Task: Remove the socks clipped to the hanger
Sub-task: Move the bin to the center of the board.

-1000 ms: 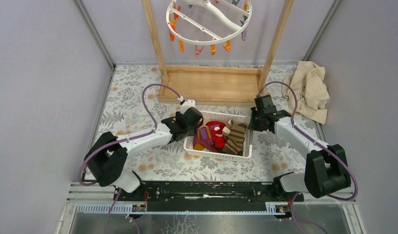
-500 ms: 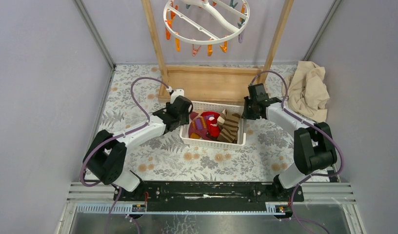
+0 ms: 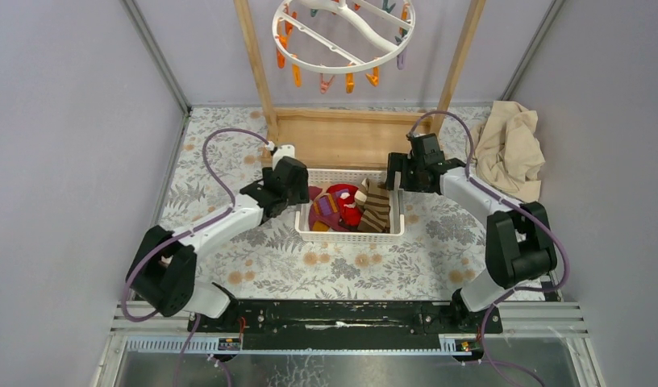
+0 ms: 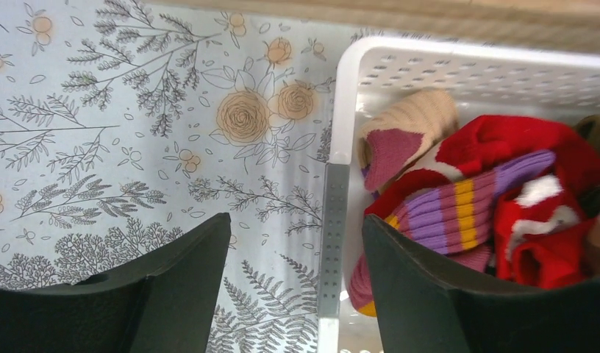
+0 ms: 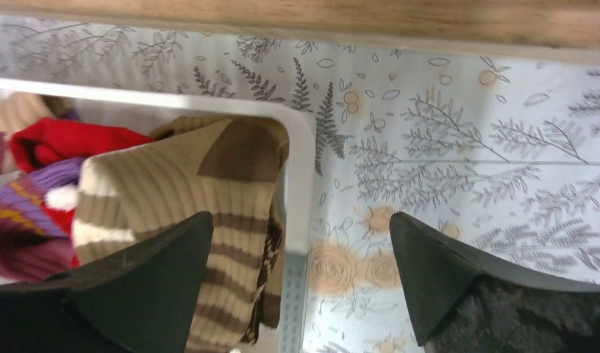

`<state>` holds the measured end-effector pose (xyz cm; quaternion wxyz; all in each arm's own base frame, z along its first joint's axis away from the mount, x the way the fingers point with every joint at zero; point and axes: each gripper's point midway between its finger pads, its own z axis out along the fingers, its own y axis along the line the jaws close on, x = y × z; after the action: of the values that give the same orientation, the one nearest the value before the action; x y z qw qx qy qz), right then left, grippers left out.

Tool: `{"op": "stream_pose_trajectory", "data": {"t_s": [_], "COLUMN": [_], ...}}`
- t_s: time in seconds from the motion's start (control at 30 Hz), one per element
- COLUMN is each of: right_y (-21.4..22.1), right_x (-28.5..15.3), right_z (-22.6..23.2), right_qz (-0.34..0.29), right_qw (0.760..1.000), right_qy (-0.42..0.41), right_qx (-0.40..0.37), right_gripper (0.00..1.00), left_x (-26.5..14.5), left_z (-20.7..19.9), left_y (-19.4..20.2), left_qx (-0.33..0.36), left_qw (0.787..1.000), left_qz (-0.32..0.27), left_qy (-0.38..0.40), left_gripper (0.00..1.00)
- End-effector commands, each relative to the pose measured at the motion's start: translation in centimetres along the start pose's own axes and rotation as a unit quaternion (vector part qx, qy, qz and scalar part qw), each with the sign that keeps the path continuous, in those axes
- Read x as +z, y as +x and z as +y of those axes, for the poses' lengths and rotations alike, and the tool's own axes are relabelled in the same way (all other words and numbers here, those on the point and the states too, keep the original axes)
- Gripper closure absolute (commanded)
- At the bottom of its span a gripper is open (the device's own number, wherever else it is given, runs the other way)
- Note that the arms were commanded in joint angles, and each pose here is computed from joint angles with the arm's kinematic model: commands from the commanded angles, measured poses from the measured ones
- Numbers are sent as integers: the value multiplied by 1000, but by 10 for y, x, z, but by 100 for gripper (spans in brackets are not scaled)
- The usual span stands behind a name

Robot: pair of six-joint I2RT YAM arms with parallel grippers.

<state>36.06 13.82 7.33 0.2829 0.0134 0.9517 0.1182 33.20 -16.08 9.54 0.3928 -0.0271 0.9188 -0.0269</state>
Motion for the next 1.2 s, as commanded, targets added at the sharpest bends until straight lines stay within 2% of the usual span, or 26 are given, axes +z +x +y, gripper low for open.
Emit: {"op": "stream_pose_trajectory", "data": {"t_s": [0.0,0.07,0.1,0.13,0.33,0.47,0.57,0.67,0.77,0.93,1.0,1.17], "right_y": [-32,-39,-43,-48,-80,-104,-111,-108,-96,-63,-57,-35], "right_x": [-48,-66,-74,-84,-150,-209,-229,-223,-196,-145,-137,-107], "right_z": [5,2,2,0,-18,-11,-19,-36,-55,-94,-100,-112], "right_qz": [-80,-103,-115,-132,-240,-340,-383,-402,-406,-415,-432,-419], "right_qw": [997,995,993,991,968,937,918,908,905,898,890,894], "right_qy": [-4,6,8,14,61,45,65,95,113,149,146,158], "right_qx": [-12,-12,-13,-14,-39,-72,-84,-72,-51,-10,3,4], "right_gripper": [0,0,0,0,0,0,0,0,0,0,0,0], "left_x": [-27,-40,-47,-54,-107,-139,-154,-151,-130,-80,-59,-21], "left_z": [4,7,7,7,13,17,22,35,58,84,97,136], "left_y": [-31,-41,-46,-51,-94,-126,-150,-162,-156,-122,-102,-63], "left_qx": [-14,-18,-19,-21,-36,-46,-59,-68,-71,-55,-46,-19], "left_qw": [999,998,998,997,988,980,972,966,963,960,964,967], "left_qz": [-44,-56,-62,-69,-138,-178,-213,-242,-259,-276,-261,-237], "left_qy": [9,13,16,20,51,76,77,57,13,-1,-27,-93], "left_gripper": [23,13,4,2,1,2,2,2,1,2,2,2]}}
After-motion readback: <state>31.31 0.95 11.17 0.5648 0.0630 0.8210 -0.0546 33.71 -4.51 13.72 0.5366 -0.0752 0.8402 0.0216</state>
